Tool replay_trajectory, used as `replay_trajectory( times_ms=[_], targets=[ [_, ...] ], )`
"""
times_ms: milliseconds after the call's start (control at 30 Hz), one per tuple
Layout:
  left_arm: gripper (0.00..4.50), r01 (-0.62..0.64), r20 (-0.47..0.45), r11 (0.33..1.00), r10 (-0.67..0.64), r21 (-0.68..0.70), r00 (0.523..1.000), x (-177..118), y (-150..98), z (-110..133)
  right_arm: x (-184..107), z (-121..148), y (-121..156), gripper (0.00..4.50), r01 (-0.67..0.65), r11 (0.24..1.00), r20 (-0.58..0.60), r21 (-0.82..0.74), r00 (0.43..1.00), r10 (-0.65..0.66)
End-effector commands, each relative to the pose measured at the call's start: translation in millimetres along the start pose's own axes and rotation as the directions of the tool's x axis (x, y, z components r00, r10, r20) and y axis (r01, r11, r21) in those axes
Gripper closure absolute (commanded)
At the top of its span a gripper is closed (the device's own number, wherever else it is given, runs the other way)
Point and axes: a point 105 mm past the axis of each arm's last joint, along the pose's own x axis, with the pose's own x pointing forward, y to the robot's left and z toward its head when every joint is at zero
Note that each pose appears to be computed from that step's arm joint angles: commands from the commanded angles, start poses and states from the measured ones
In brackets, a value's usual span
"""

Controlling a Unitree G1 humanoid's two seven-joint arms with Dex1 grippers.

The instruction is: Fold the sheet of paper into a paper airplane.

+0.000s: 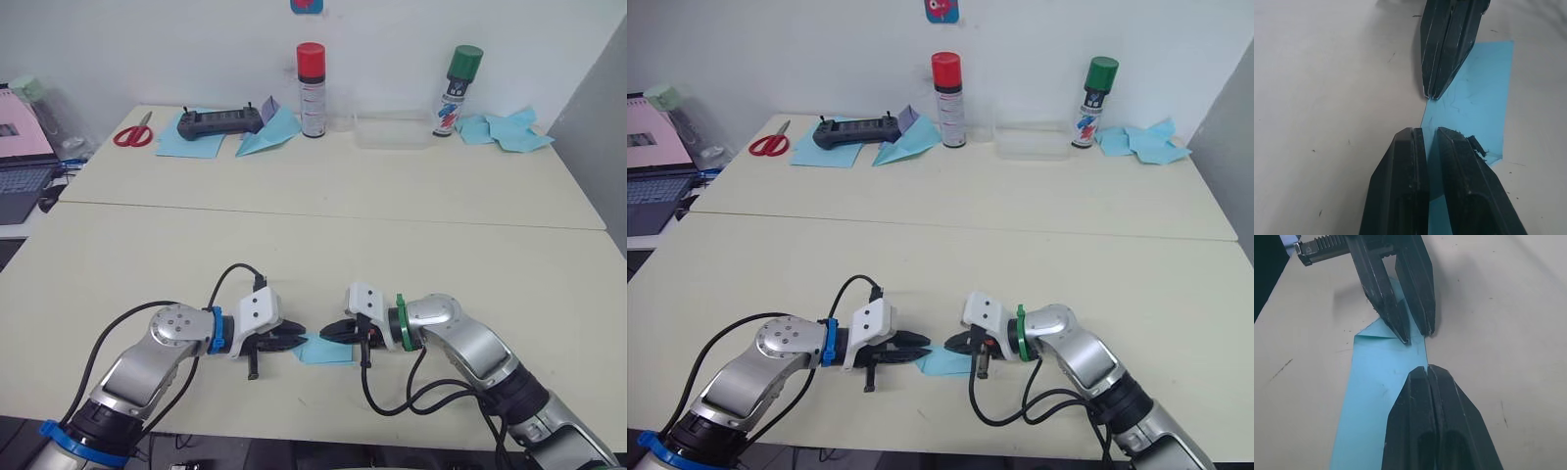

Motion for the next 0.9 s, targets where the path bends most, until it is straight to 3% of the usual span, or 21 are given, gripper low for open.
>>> replay_trajectory(
  times_ms=[33, 300, 500, 600, 733, 900],
  targets=[
    [3.74, 0.008, -0.068, 0.999, -0.011, -0.038, 0.998, 4.2, -6.4, -18.2, -13.6, -32.8, -0.6, 4.47, 0.033, 0.998, -0.128, 0.052, 0.991, -0.026],
    [3.74, 0.0, -0.067, 0.999, -0.003, -0.045, 0.998, 5.5, -6.3, -19.8, -54.6, -51.9, 1.1, 4.47, 0.086, 0.991, -0.16, 0.103, 0.985, -0.068],
    [3.74, 0.0, -0.066, 0.999, -0.003, -0.042, 0.998, 7.1, -3.8, -19.7, -60.7, 5.7, -4.0, 4.47, 0.052, 0.985, 0.151, 0.164, 0.986, -0.077],
    [3.74, 0.003, -0.065, 0.999, -0.006, -0.04, 0.998, 7.4, -3.0, -19.7, -54.2, 22.8, -1.5, 4.47, 0.015, 0.993, 0.208, 0.116, 0.977, -0.039],
    [3.74, 0.011, -0.066, 0.999, -0.013, -0.036, 0.998, 7.4, -2.7, -19.4, -31.9, 24.1, 1.6, 4.47, -0.021, 0.995, 0.186, 0.096, 0.983, 0.003],
    [3.74, 0.009, -0.066, 0.999, -0.012, -0.034, 0.998, 5.3, -2.1, -17.8, -12.3, -1.2, 8.1, 4.47, -0.058, 0.996, 0.041, 0.06, 0.998, 0.056]
  ],
)
